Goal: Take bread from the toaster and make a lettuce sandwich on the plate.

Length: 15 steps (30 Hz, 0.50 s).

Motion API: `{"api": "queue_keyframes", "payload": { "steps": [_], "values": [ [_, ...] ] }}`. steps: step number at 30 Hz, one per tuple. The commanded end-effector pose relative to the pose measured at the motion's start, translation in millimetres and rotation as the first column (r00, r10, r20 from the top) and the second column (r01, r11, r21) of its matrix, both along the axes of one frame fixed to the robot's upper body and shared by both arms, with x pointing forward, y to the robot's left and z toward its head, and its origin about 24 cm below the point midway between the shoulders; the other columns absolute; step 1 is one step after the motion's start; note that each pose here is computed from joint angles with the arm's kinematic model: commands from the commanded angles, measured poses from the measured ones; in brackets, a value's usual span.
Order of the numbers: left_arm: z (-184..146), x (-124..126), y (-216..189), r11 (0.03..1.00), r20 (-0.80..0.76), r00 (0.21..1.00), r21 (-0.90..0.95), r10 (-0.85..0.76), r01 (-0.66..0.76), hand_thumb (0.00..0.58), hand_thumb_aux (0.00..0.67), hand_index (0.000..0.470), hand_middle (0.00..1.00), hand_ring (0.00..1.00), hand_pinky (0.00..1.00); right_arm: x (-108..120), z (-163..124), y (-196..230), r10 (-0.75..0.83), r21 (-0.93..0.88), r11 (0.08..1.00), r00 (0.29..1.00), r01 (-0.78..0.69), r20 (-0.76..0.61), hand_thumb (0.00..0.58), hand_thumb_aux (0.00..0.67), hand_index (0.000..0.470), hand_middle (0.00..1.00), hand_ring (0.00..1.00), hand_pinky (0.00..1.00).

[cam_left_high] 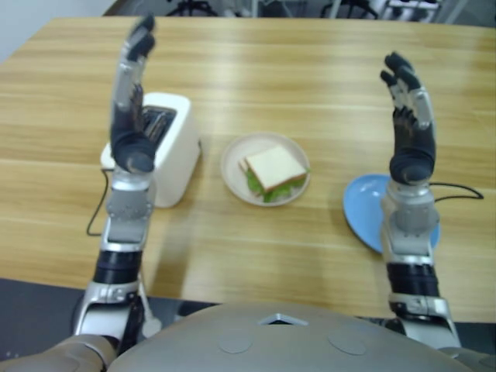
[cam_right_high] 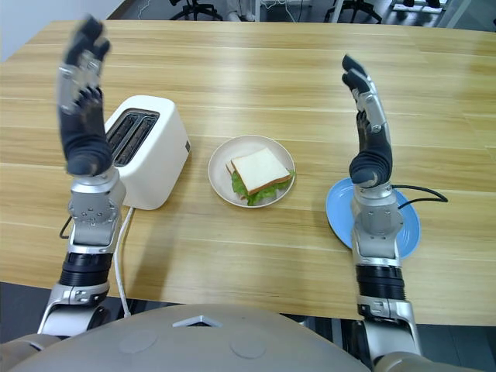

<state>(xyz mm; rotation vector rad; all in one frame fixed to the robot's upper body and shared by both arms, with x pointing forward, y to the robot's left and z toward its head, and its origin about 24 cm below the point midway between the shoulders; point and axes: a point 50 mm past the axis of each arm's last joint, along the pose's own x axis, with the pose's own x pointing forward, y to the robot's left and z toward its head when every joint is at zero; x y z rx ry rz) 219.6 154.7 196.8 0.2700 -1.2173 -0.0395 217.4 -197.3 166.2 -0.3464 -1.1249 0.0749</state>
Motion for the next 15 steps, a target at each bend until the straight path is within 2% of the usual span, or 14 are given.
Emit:
{"api": "queue_keyframes", "payload": {
  "steps": [1, 9, 15],
  "values": [
    [1, -1, 1, 1.0, -0.008, 1.0, 0.012, 0.021, -0.021, 0.0, 0.0, 0.0, 0.0, 0.0, 0.0, -4, 11, 1, -0.023, 0.01, 1.0, 0.997, 0.023, 0.074, 0.0, 0.0, 0.0, 0.0, 0.0, 0.0],
    [-5, 1, 10, 0.997, -0.045, 0.996, 0.036, 0.071, -0.069, 0.0, 0.0, 0.0, 0.0, 0.0, 0.0, -4, 6, 6, -0.023, -0.037, 0.999, 0.998, 0.025, 0.058, 0.0, 0.0, 0.0, 0.0, 0.0, 0.0],
    [-5, 1, 8, 0.996, -0.045, 0.997, 0.059, 0.07, -0.067, 0.0, 0.0, 0.0, 0.0, 0.0, 0.0, 1, 5, -4, -0.032, 0.044, 0.999, 0.999, 0.032, -0.009, 0.0, 0.0, 0.0, 0.0, 0.0, 0.0]
  ]
}}
